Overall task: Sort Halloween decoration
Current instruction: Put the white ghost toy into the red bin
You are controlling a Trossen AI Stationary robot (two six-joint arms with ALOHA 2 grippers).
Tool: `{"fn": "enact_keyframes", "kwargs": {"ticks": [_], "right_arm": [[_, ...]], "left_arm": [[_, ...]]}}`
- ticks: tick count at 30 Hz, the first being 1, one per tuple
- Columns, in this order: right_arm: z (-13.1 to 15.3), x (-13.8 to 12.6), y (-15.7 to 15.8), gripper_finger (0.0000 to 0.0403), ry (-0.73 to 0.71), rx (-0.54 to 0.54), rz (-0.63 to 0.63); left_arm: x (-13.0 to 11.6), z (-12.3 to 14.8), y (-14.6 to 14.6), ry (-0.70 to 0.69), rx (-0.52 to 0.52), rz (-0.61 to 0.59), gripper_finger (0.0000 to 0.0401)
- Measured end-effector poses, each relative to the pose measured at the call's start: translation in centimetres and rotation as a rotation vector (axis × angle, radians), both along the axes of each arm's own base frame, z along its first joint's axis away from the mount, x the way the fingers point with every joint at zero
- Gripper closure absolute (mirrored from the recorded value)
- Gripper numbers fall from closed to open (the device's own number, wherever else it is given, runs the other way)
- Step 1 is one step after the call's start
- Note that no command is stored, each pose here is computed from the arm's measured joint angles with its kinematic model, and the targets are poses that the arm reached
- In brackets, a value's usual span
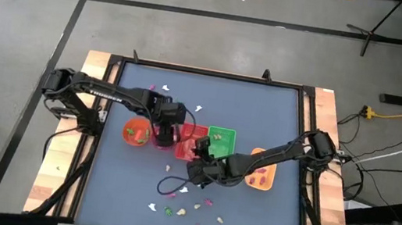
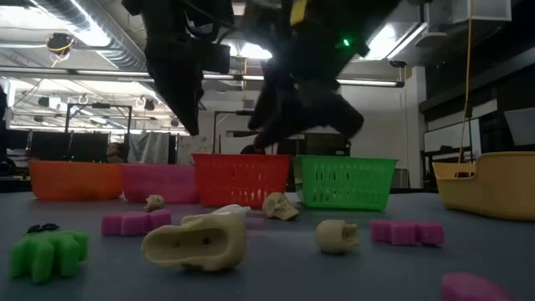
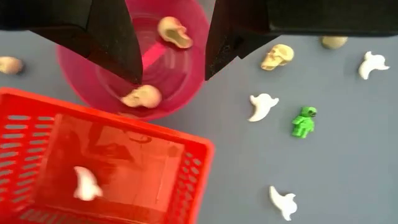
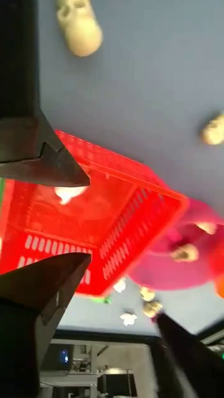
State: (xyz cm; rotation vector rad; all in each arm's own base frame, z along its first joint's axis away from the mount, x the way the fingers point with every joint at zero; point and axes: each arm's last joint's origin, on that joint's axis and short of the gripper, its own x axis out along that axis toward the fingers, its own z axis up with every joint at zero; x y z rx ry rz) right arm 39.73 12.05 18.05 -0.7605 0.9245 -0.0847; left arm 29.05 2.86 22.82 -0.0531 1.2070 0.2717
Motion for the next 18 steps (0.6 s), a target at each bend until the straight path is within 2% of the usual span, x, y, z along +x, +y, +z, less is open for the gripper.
{"fn": "enact_keyframes", "kwargs": {"ticks": [5,11,15,18], "right_arm": [[2.2,0.8,0.3,0.0221,-0.008,-0.013,0.020],[4.8,0.4,0.1,0.0221,0.114,-0.048,0.010],[6.2,-0.6,-0.2,0.0221,0.216,-0.051,-0.050],[7.0,-1.6,-0.6,0.0221,0.284,-0.051,-0.116]], "left_arm": [[-0.4,0.0,2.6,0.009,0.015,0.046,0.0244],[-1.5,0.0,7.0,0.021,0.034,0.143,0.0244],[-2.6,0.1,10.0,0.023,0.066,0.172,0.0244],[-3.5,0.2,12.1,0.021,0.089,0.148,0.0244]]}}
